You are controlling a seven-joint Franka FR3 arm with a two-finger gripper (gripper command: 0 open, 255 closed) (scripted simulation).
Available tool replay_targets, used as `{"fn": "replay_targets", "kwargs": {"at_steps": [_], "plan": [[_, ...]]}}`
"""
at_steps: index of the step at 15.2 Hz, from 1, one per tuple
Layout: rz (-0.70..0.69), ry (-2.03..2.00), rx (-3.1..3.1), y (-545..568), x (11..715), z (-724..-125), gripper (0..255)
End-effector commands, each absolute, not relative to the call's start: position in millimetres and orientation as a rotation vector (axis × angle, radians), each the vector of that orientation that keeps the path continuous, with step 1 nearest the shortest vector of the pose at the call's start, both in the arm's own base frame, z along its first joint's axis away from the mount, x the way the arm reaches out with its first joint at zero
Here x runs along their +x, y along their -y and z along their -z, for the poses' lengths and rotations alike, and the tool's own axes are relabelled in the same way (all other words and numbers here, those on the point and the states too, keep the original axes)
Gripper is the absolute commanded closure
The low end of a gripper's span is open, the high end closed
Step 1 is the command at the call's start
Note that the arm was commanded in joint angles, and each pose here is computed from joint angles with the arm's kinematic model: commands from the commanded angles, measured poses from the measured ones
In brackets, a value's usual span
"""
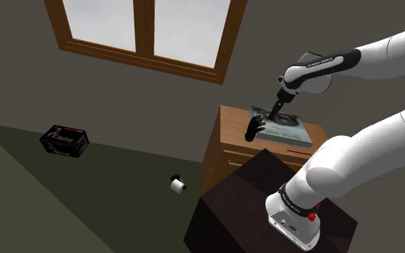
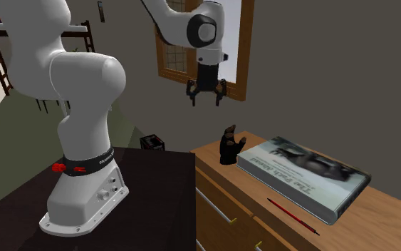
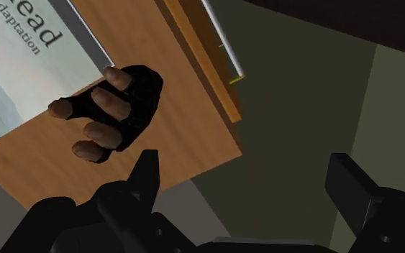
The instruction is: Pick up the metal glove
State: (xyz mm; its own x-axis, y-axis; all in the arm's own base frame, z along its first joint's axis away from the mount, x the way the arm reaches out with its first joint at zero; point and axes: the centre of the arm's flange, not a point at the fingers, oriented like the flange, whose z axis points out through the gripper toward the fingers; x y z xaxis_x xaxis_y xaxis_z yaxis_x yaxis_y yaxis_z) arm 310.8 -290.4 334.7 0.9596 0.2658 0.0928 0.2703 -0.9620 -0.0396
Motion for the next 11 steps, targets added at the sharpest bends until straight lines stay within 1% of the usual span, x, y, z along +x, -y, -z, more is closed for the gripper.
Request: {"fn": "replay_targets", "kwargs": {"at_steps": [1, 11], "plan": [[0.136, 0.460, -3.059, 313, 316, -315, 0], [0.151, 0.632, -3.027, 403, 345, -222, 0]]}}
